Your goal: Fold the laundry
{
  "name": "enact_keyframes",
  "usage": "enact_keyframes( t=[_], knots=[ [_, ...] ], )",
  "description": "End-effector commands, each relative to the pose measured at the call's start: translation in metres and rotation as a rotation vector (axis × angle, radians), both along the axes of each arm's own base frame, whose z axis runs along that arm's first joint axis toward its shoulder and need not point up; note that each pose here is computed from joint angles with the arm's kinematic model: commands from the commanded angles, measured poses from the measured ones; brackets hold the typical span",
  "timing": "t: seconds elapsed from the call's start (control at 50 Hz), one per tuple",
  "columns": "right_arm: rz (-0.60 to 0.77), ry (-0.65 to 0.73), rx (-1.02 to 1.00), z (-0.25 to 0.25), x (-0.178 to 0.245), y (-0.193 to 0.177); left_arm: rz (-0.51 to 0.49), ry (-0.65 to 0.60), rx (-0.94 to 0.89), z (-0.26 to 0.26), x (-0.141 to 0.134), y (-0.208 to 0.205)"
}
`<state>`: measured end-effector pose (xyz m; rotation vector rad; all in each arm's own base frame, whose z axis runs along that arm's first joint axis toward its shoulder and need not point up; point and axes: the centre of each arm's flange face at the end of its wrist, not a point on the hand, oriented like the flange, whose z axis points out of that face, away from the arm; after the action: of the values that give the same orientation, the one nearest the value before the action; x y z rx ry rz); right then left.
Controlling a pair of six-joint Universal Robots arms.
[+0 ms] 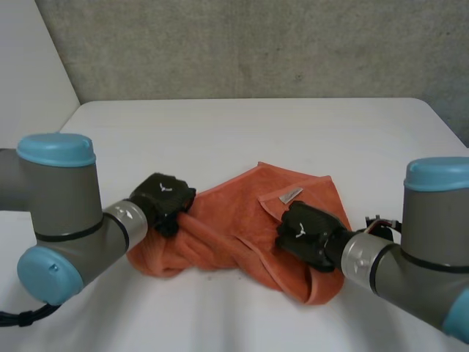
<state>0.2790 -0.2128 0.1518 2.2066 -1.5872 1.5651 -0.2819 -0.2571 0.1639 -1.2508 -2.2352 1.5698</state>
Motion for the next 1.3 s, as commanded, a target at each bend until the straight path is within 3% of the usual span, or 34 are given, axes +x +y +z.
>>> enact_keyframes(
  t=[0.02, 0.1, 0.12, 0.16, 0.18, 0.2, 0.28, 0.42, 0.56, 0.58, 0.68, 0.76, 0.92, 1.04, 1.14, 1.3],
  knots=[
    [-0.136, -0.118, -0.132, 0.037, 0.019, -0.060, 0.017, 0.127, -0.265, 0.052, -0.016, -0.040],
    [-0.389, -0.451, -0.241, 0.108, 0.026, -0.113, 0.080, 0.243, -0.504, 0.109, -0.020, -0.069],
    [-0.450, -0.625, -0.280, 0.137, 0.025, -0.128, 0.108, 0.269, -0.554, 0.122, -0.017, -0.075],
    [-0.480, -0.780, -0.297, 0.160, 0.022, -0.136, 0.196, 0.361, -0.710, 0.161, -0.006, -0.088],
    [-0.480, -0.781, -0.297, 0.160, 0.022, -0.136, 0.225, 0.397, -0.759, 0.174, -0.002, -0.090],
    [-0.482, -0.969, -0.319, 0.194, 0.012, -0.137, 0.250, 0.430, -0.803, 0.185, 0.002, -0.091],
    [-0.486, -1.121, -0.362, 0.229, -0.020, -0.129, 0.303, 0.564, -0.909, 0.209, 0.014, -0.086],
    [-0.540, -0.976, -0.238, 0.175, -0.026, -0.112, 0.290, 0.472, -0.715, 0.146, 0.017, -0.066],
    [-0.626, -0.483, 0.052, 0.069, -0.035, -0.075, 0.248, 0.307, -0.424, 0.057, 0.024, -0.027],
    [-0.634, -0.357, 0.122, 0.046, -0.038, -0.066, 0.245, 0.295, -0.400, 0.050, 0.025, -0.024],
    [-0.633, -0.111, 0.304, 0.010, -0.046, -0.047, 0.242, 0.236, -0.304, 0.022, 0.031, -0.007],
    [-0.642, -0.158, 0.299, 0.023, -0.044, -0.049, 0.247, 0.211, -0.271, 0.017, 0.034, -0.001],
    [-0.618, -0.425, 0.158, 0.073, -0.039, -0.061, 0.251, 0.192, -0.237, 0.021, 0.039, 0.007],
    [-0.590, -0.445, 0.171, 0.073, -0.040, -0.062, 0.258, 0.192, -0.236, 0.022, 0.041, 0.007],
    [-0.642, -0.435, 0.179, 0.064, -0.061, -0.074, 0.271, 0.193, -0.241, 0.023, 0.044, 0.002],
    [-0.589, -0.383, 0.191, 0.052, -0.091, -0.087, 0.338, 0.195, -0.260, 0.027, 0.061, -0.018]
  ],
)
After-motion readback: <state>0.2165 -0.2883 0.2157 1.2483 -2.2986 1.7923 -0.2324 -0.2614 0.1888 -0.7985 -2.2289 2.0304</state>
